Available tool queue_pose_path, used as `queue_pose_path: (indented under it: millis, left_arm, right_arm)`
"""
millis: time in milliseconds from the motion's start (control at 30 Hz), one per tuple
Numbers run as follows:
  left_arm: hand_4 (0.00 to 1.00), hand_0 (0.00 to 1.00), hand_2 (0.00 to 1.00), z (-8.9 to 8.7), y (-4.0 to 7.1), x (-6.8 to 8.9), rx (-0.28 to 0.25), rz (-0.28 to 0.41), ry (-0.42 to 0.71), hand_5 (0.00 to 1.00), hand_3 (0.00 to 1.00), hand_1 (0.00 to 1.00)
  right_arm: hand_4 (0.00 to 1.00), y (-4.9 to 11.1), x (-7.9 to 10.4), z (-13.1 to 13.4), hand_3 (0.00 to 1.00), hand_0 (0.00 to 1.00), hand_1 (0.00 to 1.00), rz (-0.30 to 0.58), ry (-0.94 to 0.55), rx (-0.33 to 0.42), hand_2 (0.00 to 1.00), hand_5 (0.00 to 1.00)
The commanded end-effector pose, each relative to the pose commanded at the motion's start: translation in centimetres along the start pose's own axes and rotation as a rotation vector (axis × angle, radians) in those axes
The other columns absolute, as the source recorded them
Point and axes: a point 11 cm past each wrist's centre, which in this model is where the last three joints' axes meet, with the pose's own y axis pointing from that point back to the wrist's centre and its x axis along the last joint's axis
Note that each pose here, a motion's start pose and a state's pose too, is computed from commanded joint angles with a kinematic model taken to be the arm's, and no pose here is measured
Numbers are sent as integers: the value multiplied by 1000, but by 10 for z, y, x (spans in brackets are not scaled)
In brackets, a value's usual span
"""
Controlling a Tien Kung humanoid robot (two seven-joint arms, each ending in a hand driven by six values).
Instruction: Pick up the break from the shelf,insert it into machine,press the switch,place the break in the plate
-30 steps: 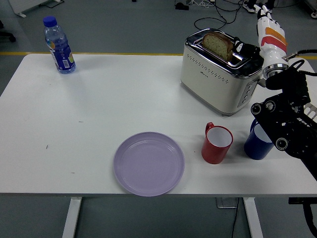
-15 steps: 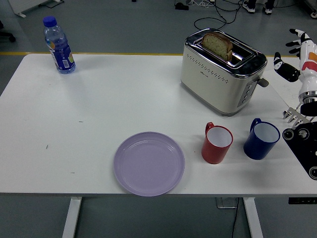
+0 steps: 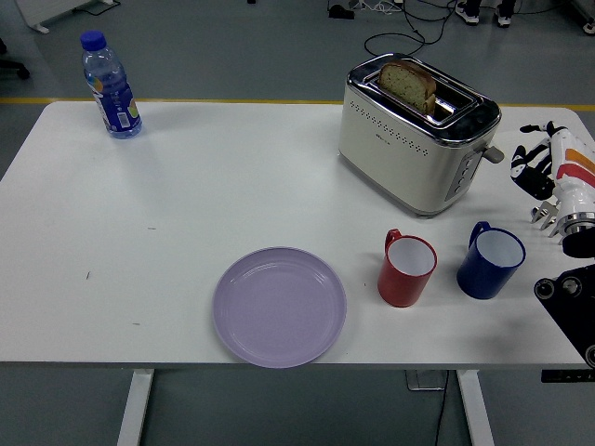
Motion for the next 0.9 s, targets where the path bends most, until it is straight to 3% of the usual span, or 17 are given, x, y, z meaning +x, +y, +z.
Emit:
queue_pose_path:
  millis: [267, 900]
  left_arm:
    - [589, 424, 632, 2, 0, -1, -3, -2, -1, 998, 765, 513]
    - [585, 424, 631, 3, 1, -2, -5, -3, -3, 998, 764, 514]
  right_arm:
    - [438, 1, -13, 1, 655, 271, 253, -40, 21, -4, 335, 133]
    - [420, 4, -24, 2, 643, 263, 251, -79, 31, 0, 334, 102]
